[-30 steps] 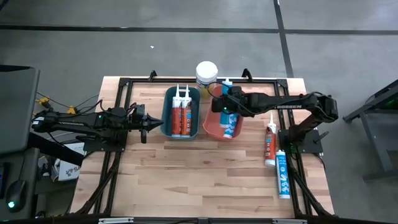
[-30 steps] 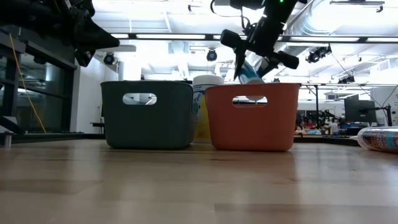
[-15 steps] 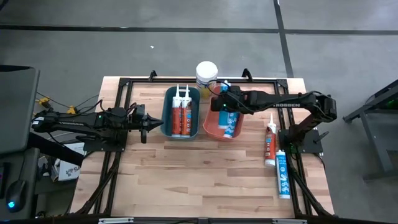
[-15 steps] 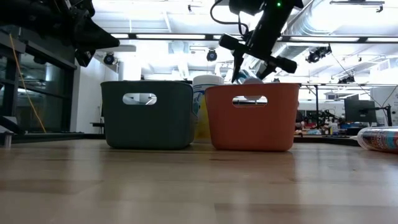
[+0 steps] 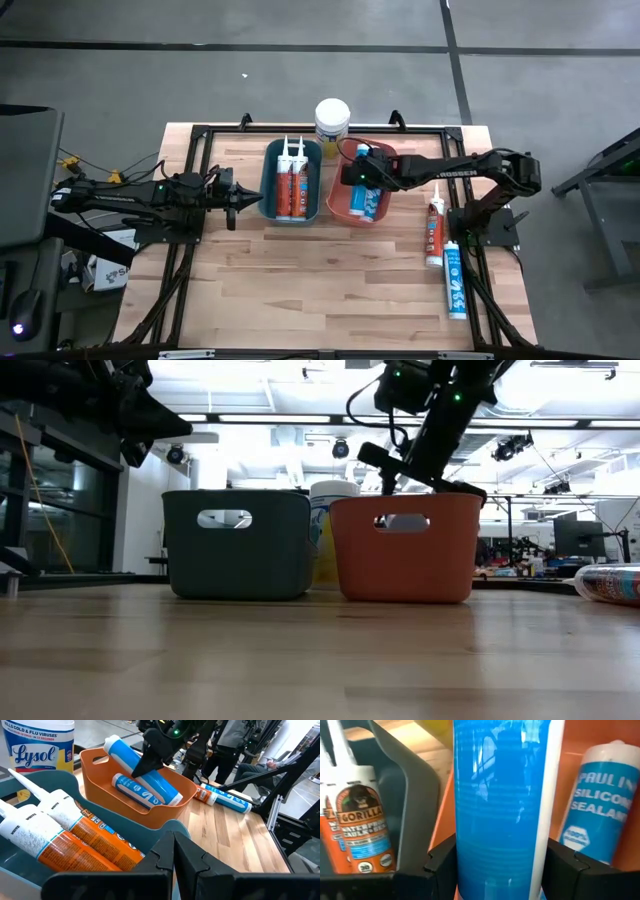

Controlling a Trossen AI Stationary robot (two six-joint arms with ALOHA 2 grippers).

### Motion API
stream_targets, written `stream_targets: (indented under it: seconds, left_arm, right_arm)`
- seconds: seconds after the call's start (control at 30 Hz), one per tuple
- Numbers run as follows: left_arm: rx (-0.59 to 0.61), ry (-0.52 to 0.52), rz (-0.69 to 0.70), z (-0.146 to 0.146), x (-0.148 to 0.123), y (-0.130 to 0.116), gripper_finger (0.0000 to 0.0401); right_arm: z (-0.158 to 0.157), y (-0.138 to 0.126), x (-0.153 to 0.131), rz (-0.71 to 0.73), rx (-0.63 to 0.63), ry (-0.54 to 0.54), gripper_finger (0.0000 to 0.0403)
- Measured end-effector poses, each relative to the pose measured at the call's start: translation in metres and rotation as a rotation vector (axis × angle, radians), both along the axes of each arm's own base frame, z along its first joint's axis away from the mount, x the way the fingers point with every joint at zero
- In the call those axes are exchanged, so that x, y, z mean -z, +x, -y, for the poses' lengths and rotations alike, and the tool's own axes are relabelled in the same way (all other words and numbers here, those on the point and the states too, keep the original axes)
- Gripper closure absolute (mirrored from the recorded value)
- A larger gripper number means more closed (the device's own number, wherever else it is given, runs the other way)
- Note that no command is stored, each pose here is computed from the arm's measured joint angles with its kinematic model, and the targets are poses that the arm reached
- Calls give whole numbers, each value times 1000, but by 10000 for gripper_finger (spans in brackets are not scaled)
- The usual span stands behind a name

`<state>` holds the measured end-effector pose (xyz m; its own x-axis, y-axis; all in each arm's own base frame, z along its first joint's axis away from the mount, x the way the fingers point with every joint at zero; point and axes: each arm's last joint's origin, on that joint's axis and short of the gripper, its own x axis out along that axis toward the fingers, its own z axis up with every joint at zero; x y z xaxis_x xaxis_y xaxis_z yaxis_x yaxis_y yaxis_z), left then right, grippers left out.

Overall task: Pick & place silicon tubes, Sealant and Lysol wipes
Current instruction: Put the top blue sealant into the orange bin, then put the blue sealant into the orange bin

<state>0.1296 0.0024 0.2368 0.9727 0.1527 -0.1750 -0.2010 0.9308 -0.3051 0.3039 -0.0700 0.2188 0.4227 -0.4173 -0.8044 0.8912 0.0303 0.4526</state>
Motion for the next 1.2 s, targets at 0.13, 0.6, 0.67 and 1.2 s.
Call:
stream_targets:
  seconds: [0.13, 0.6, 0.67, 1.2]
  left_arm:
    - [0, 0, 0, 0, 0, 0, 401]
    - [0, 0, 0, 0, 0, 0, 401]
    - [0, 0, 0, 0, 0, 0, 401]
    - [0, 0, 0, 0, 0, 0, 401]
  right_arm:
    - [0, -2, 2, -17, 4, -4, 195]
    - [0, -3, 2, -40, -5, -5, 146]
    - [0, -4, 2, -43, -6, -4, 145]
    - [-6, 0, -25, -146, -167, -73, 140]
